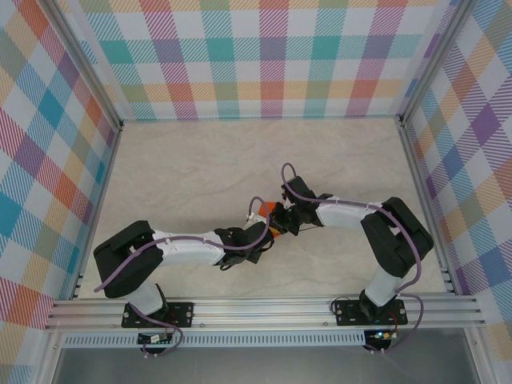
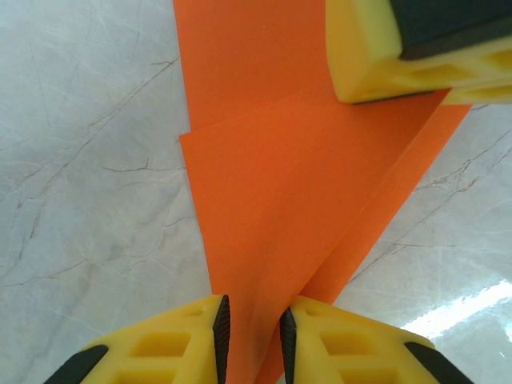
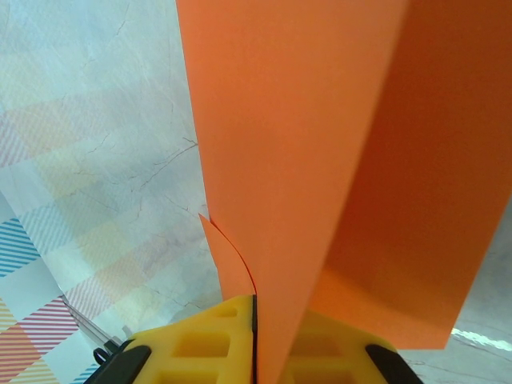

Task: Fold a paper plane with a square sheet of paper (pick it up from the middle)
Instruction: Fourth fold the wing at the center of the table.

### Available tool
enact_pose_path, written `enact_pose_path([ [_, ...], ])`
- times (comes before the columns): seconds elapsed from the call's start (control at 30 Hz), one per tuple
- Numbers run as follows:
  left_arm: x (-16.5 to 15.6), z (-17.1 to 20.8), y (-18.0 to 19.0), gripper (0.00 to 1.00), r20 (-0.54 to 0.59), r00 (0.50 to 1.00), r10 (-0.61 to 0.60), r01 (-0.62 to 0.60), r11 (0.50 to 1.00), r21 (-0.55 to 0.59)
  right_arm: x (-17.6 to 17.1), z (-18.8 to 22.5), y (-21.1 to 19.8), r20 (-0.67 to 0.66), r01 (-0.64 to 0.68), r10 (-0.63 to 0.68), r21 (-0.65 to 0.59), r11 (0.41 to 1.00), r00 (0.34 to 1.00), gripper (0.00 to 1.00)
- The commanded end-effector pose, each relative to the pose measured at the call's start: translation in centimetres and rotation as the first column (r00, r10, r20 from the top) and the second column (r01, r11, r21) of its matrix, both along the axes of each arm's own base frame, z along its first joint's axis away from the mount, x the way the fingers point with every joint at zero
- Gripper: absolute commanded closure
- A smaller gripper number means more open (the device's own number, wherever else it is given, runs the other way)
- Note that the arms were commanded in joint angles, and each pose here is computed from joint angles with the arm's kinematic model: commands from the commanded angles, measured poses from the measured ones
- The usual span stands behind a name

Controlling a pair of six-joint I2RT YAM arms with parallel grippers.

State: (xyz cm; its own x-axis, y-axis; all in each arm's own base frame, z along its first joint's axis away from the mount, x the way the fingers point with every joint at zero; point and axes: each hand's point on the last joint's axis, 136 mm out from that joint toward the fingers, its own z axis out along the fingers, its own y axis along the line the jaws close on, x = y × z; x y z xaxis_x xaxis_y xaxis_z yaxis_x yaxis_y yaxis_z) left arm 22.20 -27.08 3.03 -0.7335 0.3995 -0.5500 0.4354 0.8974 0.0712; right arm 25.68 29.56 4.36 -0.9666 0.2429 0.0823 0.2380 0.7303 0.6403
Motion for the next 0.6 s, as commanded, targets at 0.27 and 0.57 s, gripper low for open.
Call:
enact_pose_path([
  [0.27,-0.13,0.23,-0.4,0.84,0.002,1.0,0.011,-0.011,1.0,-0.024,0.28,0.37,0.37,0.003,-0.007,0.007,0.003,1.0,1.0,0.91],
  [0.57,0.19,0.13,0.0,0.81,0.018,1.0,0.023,-0.024,1.0,0.005,0.28,0.34,0.33,0.003,-0.008,0.008,0.0,1.0,1.0,0.91],
])
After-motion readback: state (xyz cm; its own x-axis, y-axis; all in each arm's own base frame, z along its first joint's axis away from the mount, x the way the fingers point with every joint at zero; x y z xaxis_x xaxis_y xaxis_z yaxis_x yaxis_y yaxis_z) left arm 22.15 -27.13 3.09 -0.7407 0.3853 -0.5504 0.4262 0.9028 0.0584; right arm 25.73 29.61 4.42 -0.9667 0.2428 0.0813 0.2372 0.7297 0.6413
